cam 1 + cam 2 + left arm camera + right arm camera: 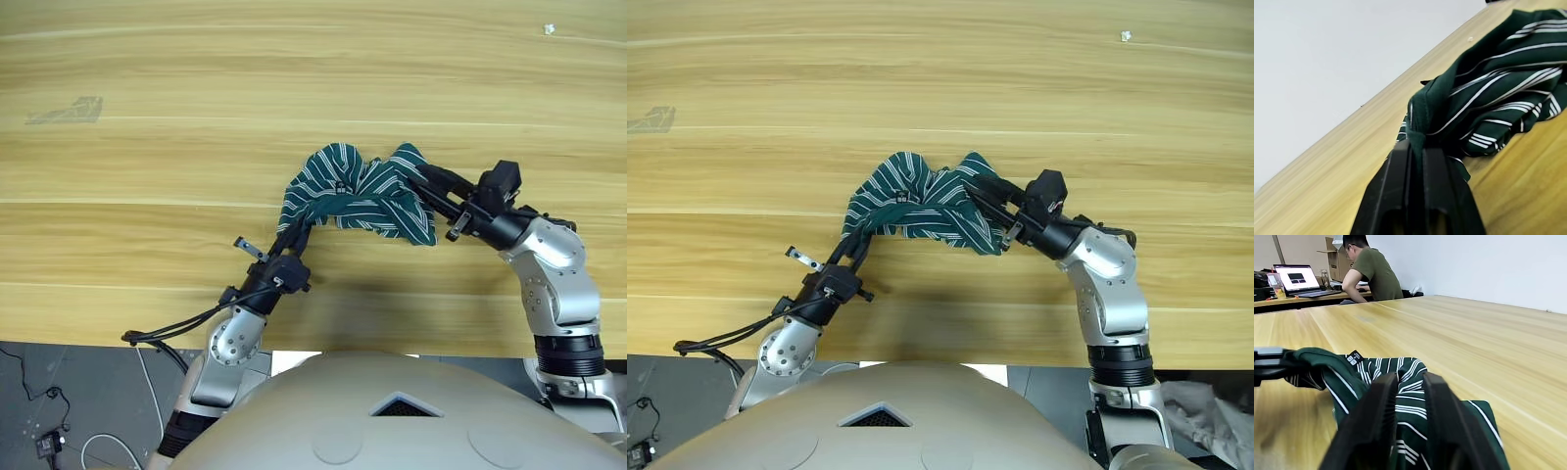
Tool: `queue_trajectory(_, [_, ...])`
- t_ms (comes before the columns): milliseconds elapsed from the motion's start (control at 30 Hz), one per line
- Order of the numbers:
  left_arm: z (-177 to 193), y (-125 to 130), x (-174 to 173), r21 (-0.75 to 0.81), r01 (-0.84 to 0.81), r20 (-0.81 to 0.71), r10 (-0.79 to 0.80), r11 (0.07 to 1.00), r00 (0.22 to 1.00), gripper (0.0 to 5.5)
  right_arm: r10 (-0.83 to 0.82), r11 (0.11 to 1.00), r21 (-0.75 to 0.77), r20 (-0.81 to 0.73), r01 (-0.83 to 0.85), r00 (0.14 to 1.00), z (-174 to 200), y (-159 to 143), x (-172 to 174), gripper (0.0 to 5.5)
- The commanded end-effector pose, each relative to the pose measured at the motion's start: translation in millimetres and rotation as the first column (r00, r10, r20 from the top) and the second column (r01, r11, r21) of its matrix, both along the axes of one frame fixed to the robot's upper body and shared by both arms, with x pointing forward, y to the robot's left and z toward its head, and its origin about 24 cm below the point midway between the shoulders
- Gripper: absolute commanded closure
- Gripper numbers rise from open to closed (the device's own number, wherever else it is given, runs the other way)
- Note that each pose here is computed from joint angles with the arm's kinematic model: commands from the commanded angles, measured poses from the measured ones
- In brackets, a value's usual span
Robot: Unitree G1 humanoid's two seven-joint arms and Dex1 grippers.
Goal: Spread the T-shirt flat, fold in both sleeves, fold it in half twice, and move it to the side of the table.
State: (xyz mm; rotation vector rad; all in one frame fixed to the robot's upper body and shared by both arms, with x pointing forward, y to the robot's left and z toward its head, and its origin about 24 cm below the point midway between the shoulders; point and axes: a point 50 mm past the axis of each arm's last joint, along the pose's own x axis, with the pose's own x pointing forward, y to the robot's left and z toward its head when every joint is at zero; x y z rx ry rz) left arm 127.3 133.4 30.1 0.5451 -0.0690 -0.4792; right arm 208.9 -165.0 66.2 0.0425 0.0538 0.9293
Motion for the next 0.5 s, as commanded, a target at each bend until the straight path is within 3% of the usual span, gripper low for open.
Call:
queue_trajectory(33, [0, -1, -1, 0.022, 0.007, -0.005, -0.006, 1.0, 1.0, 5.43, 0.019, 1.0, 0.009, -0.019, -0.019, 1.0, 5, -7, -5, 4.15])
queue_trajectory(200, [2, 0, 2, 0.027, -0.001, 0.011, 0.001, 1.0, 1.0, 5.43, 0.107, 0.991, -0.069, -0.052, -0.11, 0.993, 1, -13, -15, 4.15])
queue_trajectory(500, [3, -1, 3, 0.032, -0.003, 0.022, 0.002, 0.999, 1.0, 5.43, 0.11, 0.97, -0.203, -0.116, -0.132, 0.987, -22, -18, -9, 4.15])
